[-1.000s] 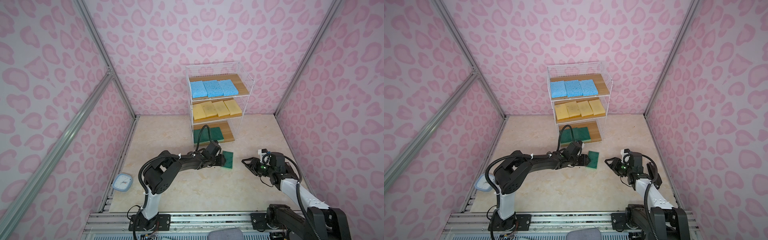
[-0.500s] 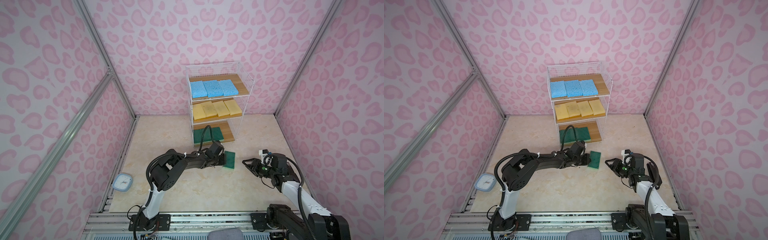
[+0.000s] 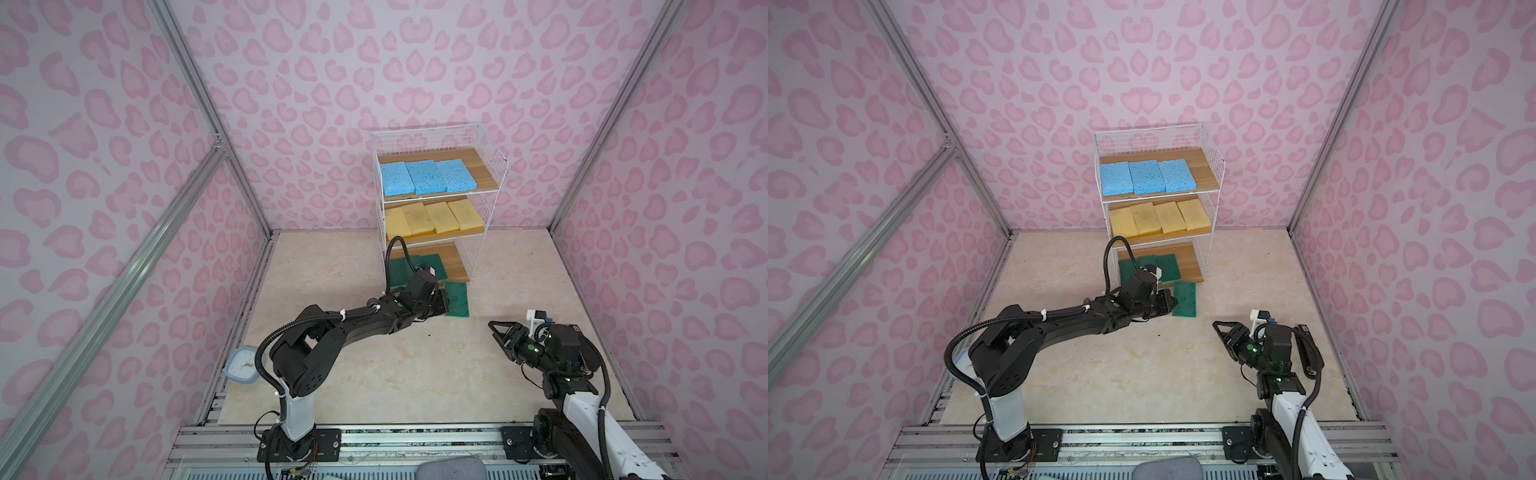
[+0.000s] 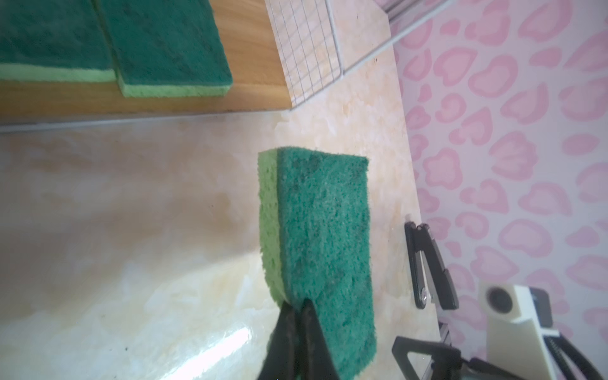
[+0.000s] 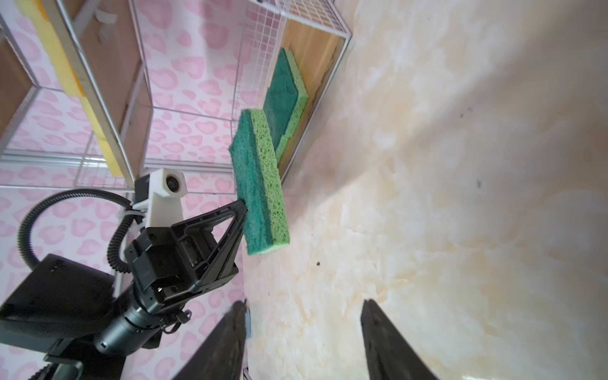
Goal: Place and organize the cleaning sponges onto the shelf
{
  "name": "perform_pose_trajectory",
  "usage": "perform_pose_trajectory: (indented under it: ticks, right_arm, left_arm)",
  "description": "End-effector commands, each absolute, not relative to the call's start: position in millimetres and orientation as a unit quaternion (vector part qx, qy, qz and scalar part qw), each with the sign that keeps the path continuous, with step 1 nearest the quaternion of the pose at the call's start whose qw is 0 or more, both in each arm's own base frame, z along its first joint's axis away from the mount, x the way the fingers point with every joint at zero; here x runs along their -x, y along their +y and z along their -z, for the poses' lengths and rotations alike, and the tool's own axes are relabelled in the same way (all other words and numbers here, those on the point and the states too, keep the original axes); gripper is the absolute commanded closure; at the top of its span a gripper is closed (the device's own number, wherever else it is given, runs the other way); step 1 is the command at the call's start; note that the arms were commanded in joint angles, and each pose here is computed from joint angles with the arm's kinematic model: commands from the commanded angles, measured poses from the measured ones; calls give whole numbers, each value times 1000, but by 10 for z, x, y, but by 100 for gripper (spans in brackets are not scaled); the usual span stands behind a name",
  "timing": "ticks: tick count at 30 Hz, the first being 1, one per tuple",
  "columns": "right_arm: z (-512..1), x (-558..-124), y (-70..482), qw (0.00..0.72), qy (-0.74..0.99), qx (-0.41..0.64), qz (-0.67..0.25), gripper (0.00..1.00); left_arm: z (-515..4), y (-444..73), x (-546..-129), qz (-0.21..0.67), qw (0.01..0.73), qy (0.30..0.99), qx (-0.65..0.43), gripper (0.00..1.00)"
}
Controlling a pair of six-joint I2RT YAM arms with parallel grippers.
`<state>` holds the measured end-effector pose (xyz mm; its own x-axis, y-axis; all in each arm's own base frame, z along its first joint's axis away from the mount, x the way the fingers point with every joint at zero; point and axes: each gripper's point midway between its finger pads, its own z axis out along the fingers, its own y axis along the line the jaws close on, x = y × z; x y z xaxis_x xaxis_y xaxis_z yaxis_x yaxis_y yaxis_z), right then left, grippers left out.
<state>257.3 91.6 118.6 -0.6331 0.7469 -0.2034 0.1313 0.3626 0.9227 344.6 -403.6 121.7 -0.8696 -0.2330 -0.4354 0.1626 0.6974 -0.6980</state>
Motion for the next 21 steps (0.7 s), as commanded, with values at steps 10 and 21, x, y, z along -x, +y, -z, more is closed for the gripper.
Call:
perform_pose_trajectory:
  ticks: [10, 21]
  right_arm:
    - [-1582, -2643, 733, 430, 667, -352, -497, 48]
    - [-1906, -2975, 1086, 437, 668, -303, -521, 50]
  left_arm:
    - [-1663, -4232, -3709, 448, 268, 842, 136, 96]
    - [-1839, -4319, -3778, 459, 282, 830, 144, 96]
